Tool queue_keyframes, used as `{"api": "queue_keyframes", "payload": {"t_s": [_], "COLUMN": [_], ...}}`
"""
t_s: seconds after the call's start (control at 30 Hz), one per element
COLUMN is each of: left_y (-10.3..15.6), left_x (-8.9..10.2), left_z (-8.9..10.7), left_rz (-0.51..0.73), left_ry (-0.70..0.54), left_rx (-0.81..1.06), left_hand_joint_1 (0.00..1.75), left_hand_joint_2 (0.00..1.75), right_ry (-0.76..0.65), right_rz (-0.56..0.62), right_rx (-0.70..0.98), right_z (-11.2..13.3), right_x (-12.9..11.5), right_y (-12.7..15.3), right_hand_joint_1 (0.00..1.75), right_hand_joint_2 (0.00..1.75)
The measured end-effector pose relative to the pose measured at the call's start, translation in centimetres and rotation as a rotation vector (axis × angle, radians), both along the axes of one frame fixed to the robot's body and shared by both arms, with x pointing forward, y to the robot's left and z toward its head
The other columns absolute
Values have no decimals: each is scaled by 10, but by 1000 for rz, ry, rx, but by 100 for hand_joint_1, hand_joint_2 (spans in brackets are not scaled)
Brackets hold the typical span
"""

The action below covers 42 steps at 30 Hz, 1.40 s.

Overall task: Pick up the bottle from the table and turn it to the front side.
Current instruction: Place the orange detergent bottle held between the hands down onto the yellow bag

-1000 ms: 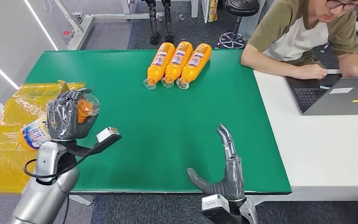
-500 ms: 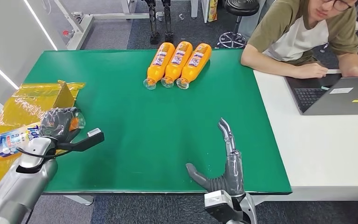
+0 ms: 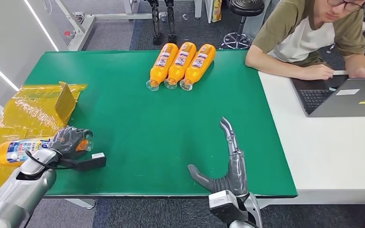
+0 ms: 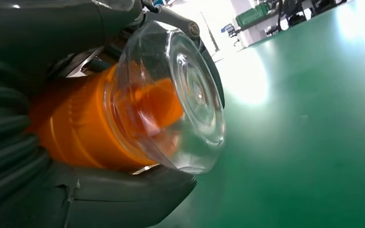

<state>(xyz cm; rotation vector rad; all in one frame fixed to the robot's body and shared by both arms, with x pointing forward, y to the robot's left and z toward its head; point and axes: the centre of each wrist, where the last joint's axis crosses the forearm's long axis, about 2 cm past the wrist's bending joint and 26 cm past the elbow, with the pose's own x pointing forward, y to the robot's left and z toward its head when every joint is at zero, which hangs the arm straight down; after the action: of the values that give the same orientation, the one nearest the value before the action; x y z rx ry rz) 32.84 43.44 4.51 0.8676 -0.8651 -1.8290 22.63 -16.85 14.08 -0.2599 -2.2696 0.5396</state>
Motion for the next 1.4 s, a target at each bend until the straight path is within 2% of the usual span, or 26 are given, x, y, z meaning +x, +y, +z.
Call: {"api": "queue_keyframes", "payload": {"t_s": [0.07,0.13,0.2,0.53,0.7,0.83,0.93,1.13,1.23,1.4], "left_y": [-1,-4,-8,-31,-41,-43,-42,-52,-69,-106], "left_x": [-1,-2,0,16,19,20,22,30,34,34], "left_z": [-2,-4,-3,2,2,3,7,22,36,72], "left_rz": [-10,-25,-36,-14,-9,-17,-21,-15,-15,-70], "left_ry": [7,4,-10,-23,-12,-60,-154,-408,-533,-703], "left_rx": [9,15,14,-42,-118,-214,-345,-735,-951,-1275], "left_hand_joint_1": [158,72,0,0,0,0,0,0,0,0], "left_hand_joint_2": [175,175,175,175,175,175,175,175,175,175], "right_ry": [-2,-4,-5,-6,-13,-14,-7,2,2,11], "right_rz": [3,4,4,-12,-23,-31,-38,-43,-42,-31], "right_rx": [-1,-2,-2,-2,-4,-1,3,8,10,17], "right_z": [1,2,2,0,0,0,-2,-3,-3,-3], "right_x": [2,4,4,2,1,1,-1,-5,-5,-5], "right_y": [0,1,1,2,1,1,1,1,1,0], "right_hand_joint_1": [0,0,0,0,0,0,0,0,0,0], "right_hand_joint_2": [175,175,175,175,175,175,175,175,175,175]}}
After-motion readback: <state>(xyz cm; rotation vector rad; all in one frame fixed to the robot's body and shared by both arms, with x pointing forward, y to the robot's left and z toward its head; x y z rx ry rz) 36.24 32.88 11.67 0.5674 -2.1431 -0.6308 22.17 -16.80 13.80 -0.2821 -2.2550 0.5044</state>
